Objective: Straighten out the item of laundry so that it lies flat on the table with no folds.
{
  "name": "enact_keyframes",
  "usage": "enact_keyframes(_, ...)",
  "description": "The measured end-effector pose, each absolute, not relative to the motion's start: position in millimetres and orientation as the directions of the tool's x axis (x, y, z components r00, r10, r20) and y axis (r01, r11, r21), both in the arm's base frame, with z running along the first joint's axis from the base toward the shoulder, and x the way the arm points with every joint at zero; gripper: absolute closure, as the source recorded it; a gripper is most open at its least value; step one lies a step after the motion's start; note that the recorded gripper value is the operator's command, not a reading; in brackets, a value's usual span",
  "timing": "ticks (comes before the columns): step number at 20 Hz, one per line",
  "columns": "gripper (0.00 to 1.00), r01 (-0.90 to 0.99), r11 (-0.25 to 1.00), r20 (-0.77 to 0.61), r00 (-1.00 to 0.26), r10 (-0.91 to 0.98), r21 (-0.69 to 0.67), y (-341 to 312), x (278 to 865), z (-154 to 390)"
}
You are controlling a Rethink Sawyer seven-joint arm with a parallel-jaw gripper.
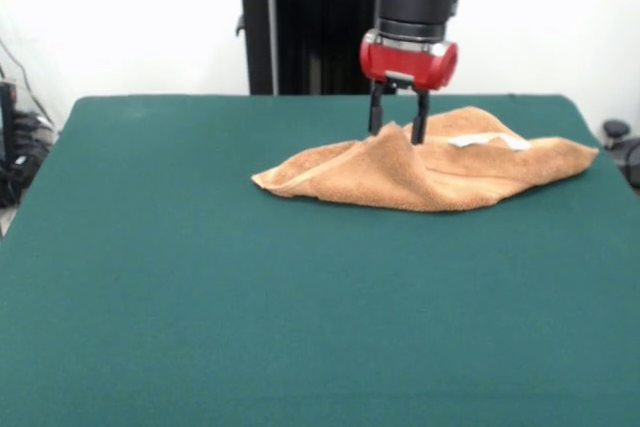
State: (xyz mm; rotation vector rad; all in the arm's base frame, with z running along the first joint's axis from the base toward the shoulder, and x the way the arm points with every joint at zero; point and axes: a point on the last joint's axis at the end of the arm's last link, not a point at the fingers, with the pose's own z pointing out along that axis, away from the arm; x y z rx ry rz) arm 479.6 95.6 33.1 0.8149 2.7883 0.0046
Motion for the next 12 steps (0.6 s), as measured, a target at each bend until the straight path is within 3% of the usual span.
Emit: enact_keyframes(12,0.00,0.505,0.860,-0.250,-0.826,0.506,0.073,108.9,462.8,24.2)
